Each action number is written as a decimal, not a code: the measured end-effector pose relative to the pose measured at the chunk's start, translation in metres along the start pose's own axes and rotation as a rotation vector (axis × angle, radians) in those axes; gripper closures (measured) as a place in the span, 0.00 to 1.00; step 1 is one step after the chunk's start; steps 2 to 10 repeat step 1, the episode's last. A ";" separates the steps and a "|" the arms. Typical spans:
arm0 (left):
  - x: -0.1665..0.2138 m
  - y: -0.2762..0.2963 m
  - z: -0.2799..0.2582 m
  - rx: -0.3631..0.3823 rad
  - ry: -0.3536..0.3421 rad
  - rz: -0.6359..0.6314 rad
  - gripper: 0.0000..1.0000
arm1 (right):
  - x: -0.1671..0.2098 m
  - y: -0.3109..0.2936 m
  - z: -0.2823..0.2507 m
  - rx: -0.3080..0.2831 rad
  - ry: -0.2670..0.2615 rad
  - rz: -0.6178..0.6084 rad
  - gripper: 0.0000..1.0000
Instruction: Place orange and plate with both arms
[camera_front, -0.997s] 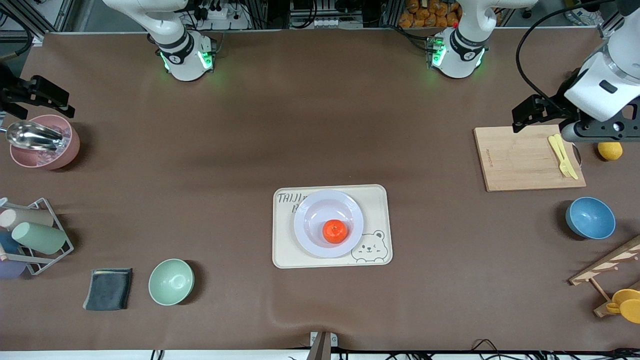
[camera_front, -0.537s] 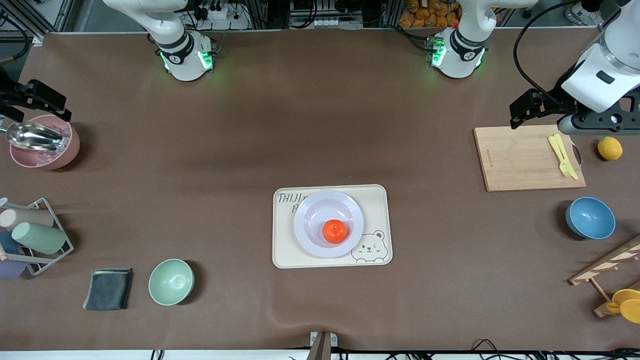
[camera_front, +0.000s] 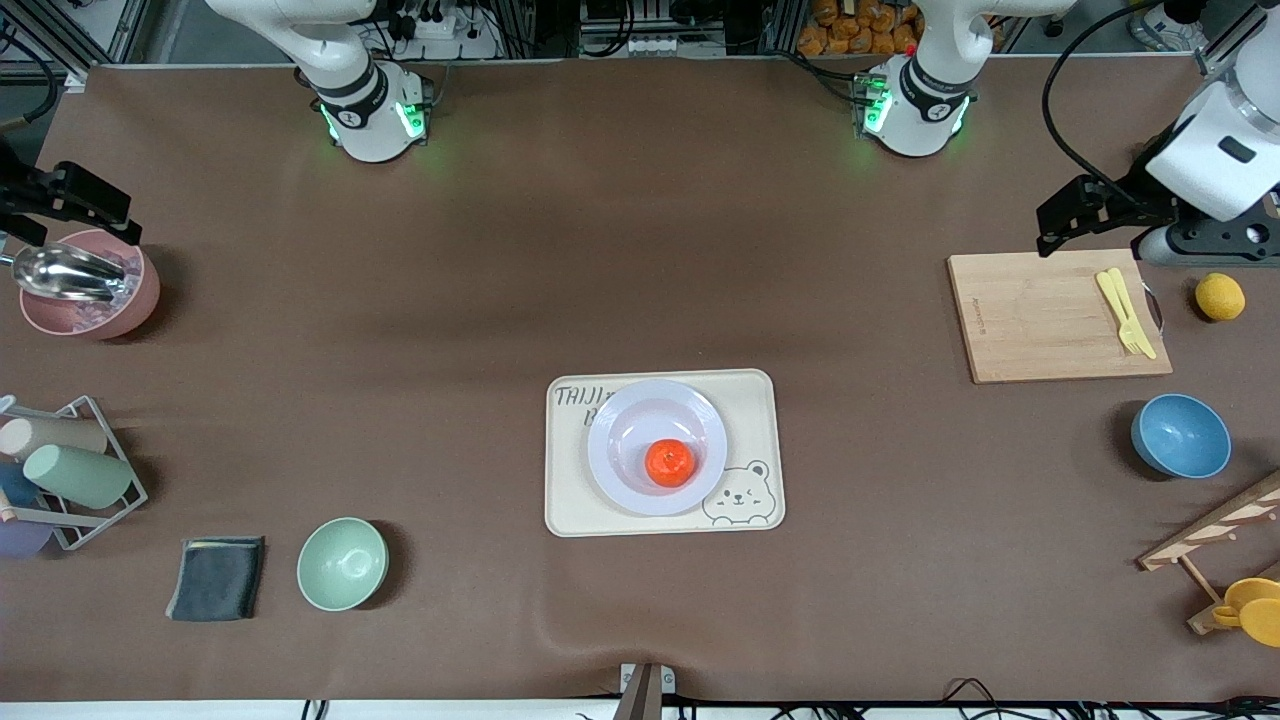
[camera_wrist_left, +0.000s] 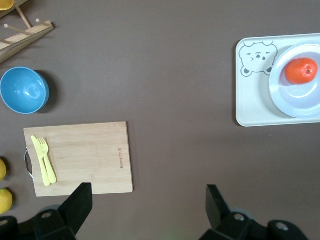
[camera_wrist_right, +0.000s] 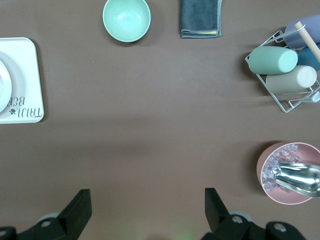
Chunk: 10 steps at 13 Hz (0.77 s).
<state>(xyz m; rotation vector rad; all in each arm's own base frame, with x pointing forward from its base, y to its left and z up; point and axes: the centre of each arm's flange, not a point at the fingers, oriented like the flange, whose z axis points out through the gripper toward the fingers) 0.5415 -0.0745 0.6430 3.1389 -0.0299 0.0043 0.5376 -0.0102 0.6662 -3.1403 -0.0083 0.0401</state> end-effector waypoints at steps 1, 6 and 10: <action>0.000 -0.007 0.000 0.000 -0.001 -0.012 0.00 | 0.000 0.000 0.000 0.000 0.002 0.000 0.00; 0.000 -0.007 0.000 0.000 -0.001 -0.012 0.00 | 0.000 0.000 0.000 0.000 0.002 0.000 0.00; 0.000 -0.007 0.000 0.000 -0.001 -0.012 0.00 | 0.000 0.000 0.000 0.000 0.002 0.000 0.00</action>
